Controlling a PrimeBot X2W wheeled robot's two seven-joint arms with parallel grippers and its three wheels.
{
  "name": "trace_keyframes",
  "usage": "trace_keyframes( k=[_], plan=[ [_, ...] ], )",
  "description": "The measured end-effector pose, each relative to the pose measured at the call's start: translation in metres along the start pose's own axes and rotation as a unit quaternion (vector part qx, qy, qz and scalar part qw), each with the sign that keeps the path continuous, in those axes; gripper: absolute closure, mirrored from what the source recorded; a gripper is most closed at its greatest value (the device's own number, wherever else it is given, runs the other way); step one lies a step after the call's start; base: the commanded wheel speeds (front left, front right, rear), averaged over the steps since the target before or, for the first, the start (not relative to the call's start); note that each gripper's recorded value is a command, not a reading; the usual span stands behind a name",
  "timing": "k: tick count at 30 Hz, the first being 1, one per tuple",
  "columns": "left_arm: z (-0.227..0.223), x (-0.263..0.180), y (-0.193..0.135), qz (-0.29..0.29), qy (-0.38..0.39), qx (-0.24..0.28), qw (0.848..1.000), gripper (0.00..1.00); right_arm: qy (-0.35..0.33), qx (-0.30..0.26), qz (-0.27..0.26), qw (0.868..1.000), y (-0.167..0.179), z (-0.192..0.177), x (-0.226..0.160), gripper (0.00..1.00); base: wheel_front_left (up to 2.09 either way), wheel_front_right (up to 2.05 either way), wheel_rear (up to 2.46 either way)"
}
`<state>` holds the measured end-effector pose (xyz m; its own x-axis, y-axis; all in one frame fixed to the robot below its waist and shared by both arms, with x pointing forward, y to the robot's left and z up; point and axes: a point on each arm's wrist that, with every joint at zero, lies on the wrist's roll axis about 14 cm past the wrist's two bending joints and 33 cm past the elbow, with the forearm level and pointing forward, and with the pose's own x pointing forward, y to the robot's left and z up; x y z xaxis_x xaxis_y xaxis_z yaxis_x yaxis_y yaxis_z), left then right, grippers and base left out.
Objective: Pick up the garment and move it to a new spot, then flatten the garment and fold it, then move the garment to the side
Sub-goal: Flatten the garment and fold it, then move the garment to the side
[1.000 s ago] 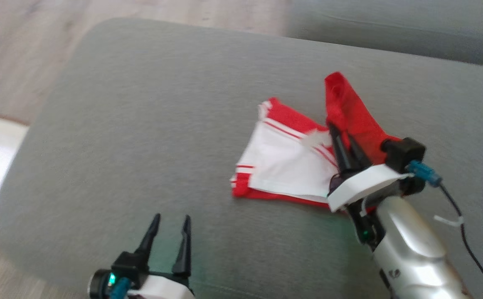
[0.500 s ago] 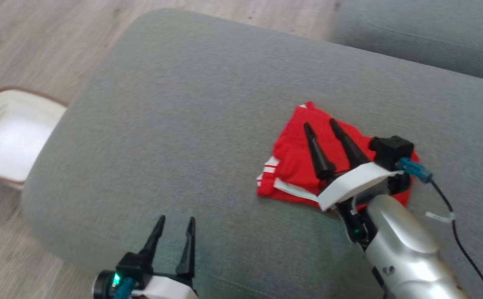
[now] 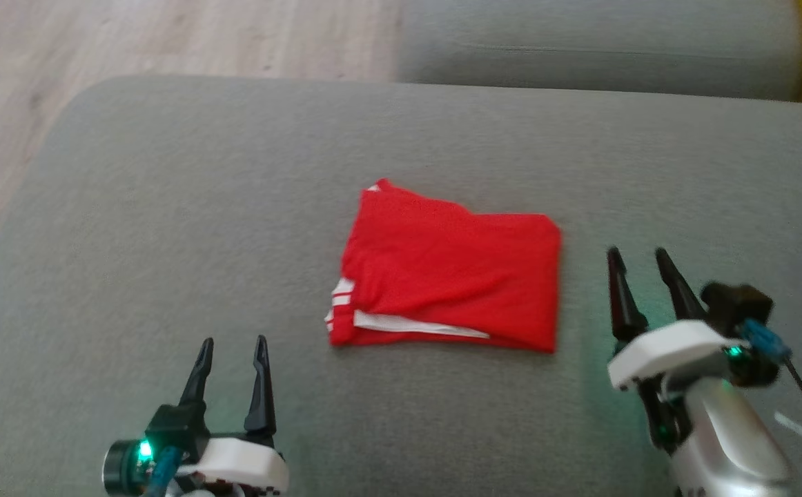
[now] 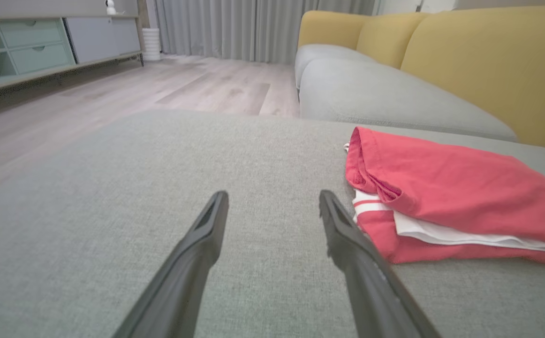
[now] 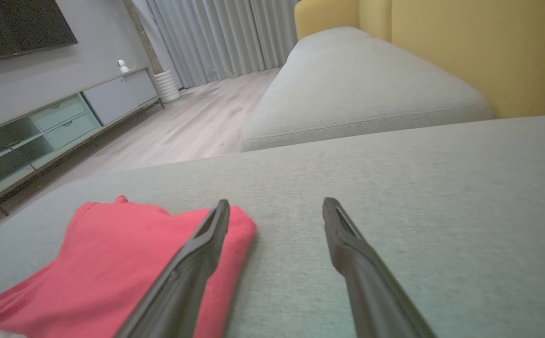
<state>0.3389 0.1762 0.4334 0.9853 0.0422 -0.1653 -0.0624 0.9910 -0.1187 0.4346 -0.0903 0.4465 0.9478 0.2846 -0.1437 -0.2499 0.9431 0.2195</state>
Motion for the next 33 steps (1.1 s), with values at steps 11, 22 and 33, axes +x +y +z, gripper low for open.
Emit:
trace_keyframes(
  k=[11,22,33],
  plan=[
    [-0.010,-0.006,-0.012,-0.022,0.011,0.014,1.000,0.00,0.014,0.013,-0.086,0.996,-0.049,-0.022,-0.058,0.00,0.00,0.00,0.00],
    [-0.021,-0.012,-0.008,-0.014,0.029,0.008,0.999,0.00,0.040,0.012,-0.069,0.997,-0.039,-0.040,-0.054,0.00,0.00,0.00,0.00],
    [-0.021,-0.017,0.003,0.006,0.031,-0.013,0.999,0.00,0.089,-0.023,0.047,0.995,0.031,-0.051,0.018,0.00,0.00,0.00,0.00]
  ],
)
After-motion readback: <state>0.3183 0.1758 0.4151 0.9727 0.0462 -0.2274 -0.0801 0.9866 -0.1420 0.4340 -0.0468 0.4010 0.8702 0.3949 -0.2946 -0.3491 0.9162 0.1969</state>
